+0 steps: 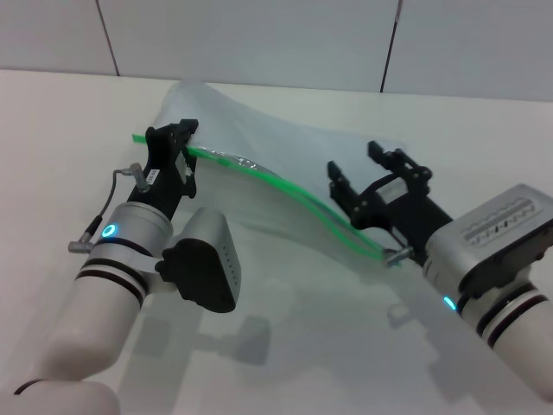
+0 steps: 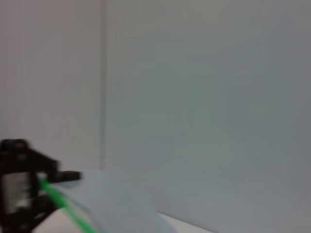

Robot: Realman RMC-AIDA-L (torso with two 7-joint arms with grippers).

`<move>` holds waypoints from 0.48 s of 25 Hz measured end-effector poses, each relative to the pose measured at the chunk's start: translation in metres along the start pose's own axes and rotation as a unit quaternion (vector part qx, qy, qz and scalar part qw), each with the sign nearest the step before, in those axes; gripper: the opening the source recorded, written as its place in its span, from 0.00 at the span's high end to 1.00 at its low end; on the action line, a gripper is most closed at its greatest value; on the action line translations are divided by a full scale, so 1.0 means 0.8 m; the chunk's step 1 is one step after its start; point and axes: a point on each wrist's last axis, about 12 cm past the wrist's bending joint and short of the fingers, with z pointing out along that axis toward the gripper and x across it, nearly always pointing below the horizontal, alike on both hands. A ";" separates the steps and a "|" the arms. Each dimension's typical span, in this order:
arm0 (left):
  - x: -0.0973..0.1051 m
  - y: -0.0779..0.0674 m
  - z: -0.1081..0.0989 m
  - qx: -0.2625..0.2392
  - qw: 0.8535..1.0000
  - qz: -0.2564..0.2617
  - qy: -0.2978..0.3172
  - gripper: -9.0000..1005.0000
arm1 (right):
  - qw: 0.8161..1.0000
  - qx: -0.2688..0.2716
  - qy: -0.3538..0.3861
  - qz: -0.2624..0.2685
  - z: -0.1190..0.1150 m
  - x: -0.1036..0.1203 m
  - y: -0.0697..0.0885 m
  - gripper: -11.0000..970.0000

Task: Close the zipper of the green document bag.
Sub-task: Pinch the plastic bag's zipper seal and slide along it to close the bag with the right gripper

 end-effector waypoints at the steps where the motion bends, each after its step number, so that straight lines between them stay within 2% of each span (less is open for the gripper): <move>1: 0.000 0.000 0.000 -0.002 1.000 -0.002 -0.002 0.94 | 1.000 -0.012 -0.003 -0.007 -0.001 -0.001 0.005 0.36; 6: -0.003 0.002 0.000 -0.007 1.000 -0.005 -0.010 0.94 | 0.997 -0.066 -0.007 -0.034 -0.001 -0.005 0.027 0.36; 12: -0.004 0.002 0.000 -0.009 1.000 0.000 -0.016 0.94 | 0.994 -0.098 -0.017 -0.049 0.000 -0.013 0.040 0.36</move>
